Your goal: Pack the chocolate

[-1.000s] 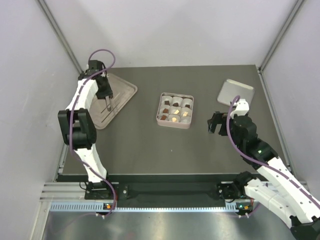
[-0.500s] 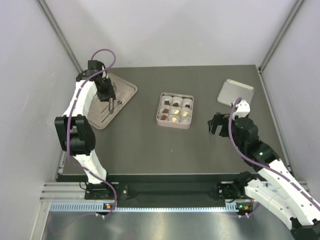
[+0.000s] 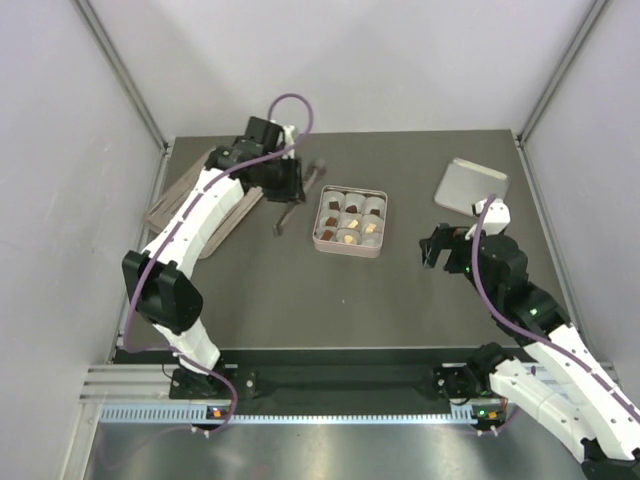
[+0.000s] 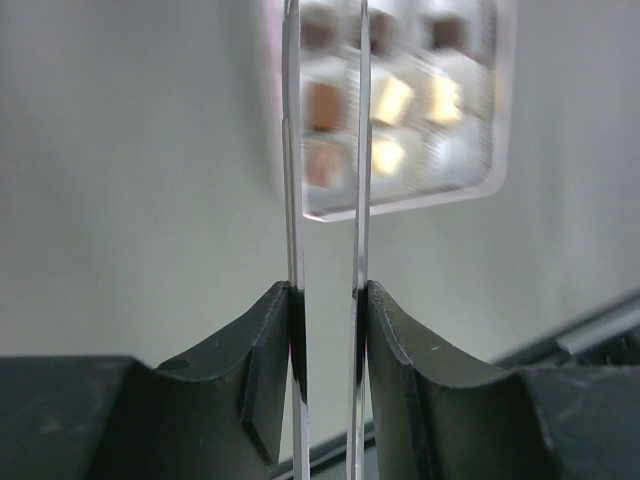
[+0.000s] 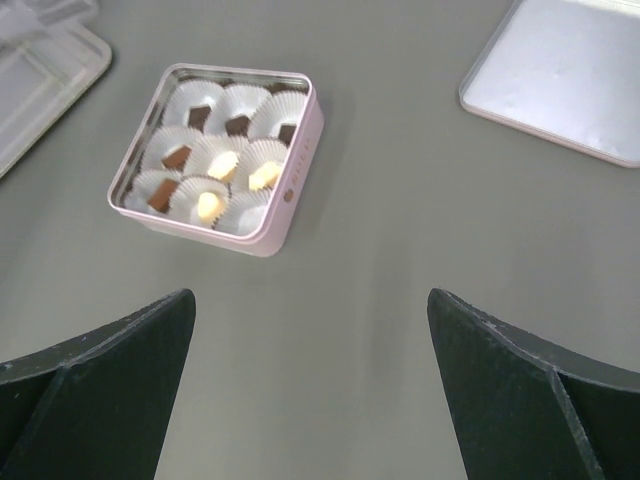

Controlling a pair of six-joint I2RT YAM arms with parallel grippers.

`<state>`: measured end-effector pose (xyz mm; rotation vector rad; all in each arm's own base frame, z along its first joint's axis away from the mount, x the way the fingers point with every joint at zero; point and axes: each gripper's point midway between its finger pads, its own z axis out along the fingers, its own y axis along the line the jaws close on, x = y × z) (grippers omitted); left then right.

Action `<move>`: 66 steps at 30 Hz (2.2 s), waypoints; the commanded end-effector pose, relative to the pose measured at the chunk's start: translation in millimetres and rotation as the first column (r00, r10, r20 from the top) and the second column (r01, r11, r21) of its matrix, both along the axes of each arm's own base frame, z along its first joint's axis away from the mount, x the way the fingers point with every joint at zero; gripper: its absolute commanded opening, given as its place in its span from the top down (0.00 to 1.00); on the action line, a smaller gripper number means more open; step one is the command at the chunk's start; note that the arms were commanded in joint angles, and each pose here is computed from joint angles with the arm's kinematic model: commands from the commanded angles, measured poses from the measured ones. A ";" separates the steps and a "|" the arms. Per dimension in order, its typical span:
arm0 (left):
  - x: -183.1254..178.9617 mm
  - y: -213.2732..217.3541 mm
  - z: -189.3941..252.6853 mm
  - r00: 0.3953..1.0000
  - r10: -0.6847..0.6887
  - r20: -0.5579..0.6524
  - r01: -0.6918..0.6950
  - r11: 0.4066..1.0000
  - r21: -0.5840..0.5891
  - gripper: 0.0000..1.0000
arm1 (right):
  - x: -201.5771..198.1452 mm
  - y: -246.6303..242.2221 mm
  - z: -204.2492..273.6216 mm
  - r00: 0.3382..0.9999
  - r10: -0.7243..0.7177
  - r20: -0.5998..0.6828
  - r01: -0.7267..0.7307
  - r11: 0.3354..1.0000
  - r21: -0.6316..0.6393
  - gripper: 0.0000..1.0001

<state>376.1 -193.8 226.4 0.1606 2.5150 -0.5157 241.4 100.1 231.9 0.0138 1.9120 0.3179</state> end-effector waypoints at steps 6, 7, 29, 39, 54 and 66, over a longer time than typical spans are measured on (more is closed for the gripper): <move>-51.4 -79.7 22.7 0.978 -0.187 0.088 0.194 0.977 -0.087 0.62 | -8.8 -14.6 32.9 0.997 -0.061 0.051 0.059 0.997 0.046 0.00; -55.0 -85.1 19.7 0.976 -0.201 0.083 0.209 0.973 -0.097 0.62 | -10.4 -16.1 32.6 0.997 -0.065 0.048 0.063 0.997 0.044 0.00; -95.6 -139.0 -54.8 0.950 -0.310 -0.034 0.309 0.951 -0.024 0.62 | -12.9 -21.4 28.8 0.996 -0.084 0.034 0.083 0.996 0.030 0.00; -101.1 -141.9 -72.2 0.947 -0.314 -0.067 0.314 0.949 0.004 0.63 | -12.1 -22.5 27.5 0.996 -0.088 0.032 0.087 0.996 0.021 0.00; -102.7 -134.6 -87.8 0.951 -0.297 -0.085 0.301 0.953 0.042 0.62 | -11.5 -20.6 25.4 0.996 -0.083 0.029 0.083 0.996 0.025 0.00; -102.5 -139.0 -85.8 0.946 -0.312 -0.093 0.316 0.948 0.033 0.59 | -9.4 -18.9 24.3 0.996 -0.080 0.028 0.079 0.997 0.022 0.00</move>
